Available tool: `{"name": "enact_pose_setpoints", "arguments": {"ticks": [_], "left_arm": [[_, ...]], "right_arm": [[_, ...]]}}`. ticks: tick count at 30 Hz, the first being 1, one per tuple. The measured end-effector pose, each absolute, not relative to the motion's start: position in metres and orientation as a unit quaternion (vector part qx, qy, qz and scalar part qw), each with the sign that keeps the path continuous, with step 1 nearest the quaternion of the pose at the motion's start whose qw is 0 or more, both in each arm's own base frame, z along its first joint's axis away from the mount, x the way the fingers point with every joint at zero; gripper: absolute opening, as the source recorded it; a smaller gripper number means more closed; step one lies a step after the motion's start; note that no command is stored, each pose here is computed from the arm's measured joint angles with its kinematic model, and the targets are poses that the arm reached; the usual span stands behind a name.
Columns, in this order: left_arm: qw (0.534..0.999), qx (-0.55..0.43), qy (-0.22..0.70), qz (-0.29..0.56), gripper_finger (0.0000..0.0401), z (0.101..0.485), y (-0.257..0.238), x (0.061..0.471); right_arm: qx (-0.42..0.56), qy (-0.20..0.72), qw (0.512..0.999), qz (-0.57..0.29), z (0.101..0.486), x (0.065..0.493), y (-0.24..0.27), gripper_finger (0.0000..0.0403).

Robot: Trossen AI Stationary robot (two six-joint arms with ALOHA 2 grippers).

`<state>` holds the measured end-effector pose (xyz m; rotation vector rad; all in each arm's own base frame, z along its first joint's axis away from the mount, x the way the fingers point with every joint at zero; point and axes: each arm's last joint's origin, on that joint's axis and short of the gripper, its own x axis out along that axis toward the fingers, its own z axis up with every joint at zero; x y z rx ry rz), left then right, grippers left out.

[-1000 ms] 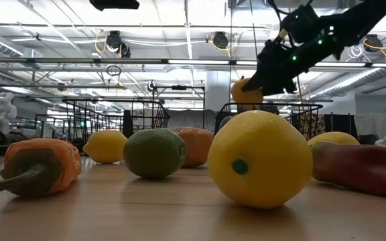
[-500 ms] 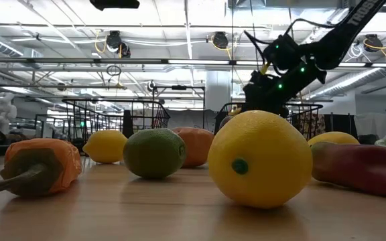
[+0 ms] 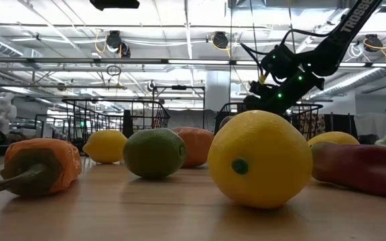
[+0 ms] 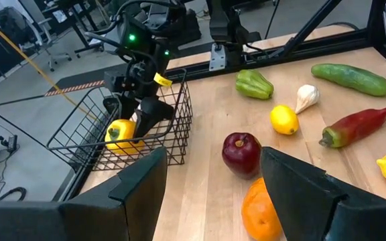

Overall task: Sort produce into baskets
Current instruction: Put the yellow bell pepper into the right mesh basket

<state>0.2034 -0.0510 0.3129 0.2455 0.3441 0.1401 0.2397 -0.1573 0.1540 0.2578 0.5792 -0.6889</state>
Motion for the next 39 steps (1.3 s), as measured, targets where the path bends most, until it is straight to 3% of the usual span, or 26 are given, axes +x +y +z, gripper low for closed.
{"name": "enact_pose_setpoints", "arguments": {"ticks": [13, 39], "left_arm": [[0.975, 0.122, 0.171, 0.069, 0.0246, 0.313, -0.051, 0.203], [0.975, 0.122, 0.170, 0.069, 0.0246, 0.313, -0.051, 0.203]], "right_arm": [[0.118, 0.287, 0.903, -0.298, 0.153, 0.242, -0.153, 0.0337], [0.112, 0.310, 0.907, -0.263, 0.150, 0.242, -0.148, 0.0378]]}}
